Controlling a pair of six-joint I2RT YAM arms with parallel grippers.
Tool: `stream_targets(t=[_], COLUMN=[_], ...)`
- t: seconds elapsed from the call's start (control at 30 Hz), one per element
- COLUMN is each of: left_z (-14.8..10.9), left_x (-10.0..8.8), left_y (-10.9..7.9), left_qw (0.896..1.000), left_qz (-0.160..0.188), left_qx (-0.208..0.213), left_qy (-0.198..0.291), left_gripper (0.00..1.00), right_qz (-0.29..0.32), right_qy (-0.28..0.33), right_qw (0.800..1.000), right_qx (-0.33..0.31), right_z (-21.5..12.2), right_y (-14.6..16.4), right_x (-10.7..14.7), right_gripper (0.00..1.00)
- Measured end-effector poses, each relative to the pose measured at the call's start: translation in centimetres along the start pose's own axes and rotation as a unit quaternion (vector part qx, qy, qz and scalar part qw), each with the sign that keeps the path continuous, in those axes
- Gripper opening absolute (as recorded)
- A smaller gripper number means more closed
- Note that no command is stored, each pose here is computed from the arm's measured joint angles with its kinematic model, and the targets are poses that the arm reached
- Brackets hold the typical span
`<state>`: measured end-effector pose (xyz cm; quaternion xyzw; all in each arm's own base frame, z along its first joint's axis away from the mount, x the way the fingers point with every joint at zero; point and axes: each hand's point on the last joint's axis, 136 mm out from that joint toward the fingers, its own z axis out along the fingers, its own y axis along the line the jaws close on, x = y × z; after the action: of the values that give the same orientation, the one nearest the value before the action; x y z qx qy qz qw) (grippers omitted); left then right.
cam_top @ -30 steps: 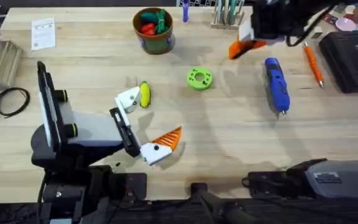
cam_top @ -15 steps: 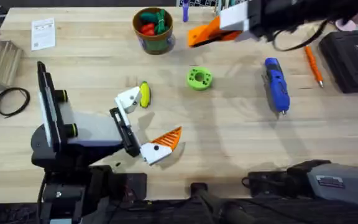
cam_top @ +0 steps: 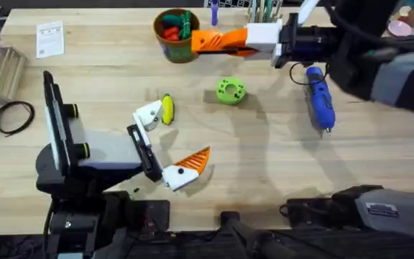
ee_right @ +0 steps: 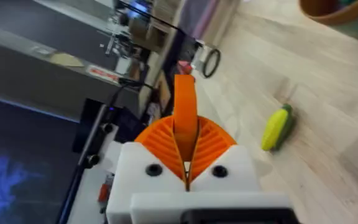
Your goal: Pick up the gripper from the table and insert it into the empty holder that is missing its gripper. Then pick up a screw, insert it into the mounting hole, and use the screwdriver to tighten it. Finally, clean up the table by picking up the vegetable and placing it into the bucket.
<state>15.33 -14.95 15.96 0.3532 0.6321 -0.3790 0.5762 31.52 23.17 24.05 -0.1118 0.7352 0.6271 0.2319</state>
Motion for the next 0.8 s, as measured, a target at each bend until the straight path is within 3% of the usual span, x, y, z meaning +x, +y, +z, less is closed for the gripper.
stream_targets(t=[0.1, 0.23, 0.8], left_z=[0.0, 0.0, 0.0], left_x=[0.0, 0.0, 0.0], left_y=[0.0, 0.0, 0.0], left_qw=[1.0, 1.0, 1.0], left_qz=[0.0, 0.0, 0.0], left_qx=[0.0, 0.0, 0.0], left_qy=[0.0, 0.0, 0.0], left_gripper=[0.985, 0.985, 0.985], right_qz=[0.01, 0.068, 0.179], right_qy=[-0.013, -0.002, 0.156], right_qw=[0.999, 0.997, 0.967], right_qx=[-0.028, -0.037, -0.092], right_z=[-0.4, -0.8, 0.1], right_y=[0.5, -0.2, -1.6], right_x=[0.3, 1.9, 8.2], right_gripper=[0.008, 0.008, 0.008])
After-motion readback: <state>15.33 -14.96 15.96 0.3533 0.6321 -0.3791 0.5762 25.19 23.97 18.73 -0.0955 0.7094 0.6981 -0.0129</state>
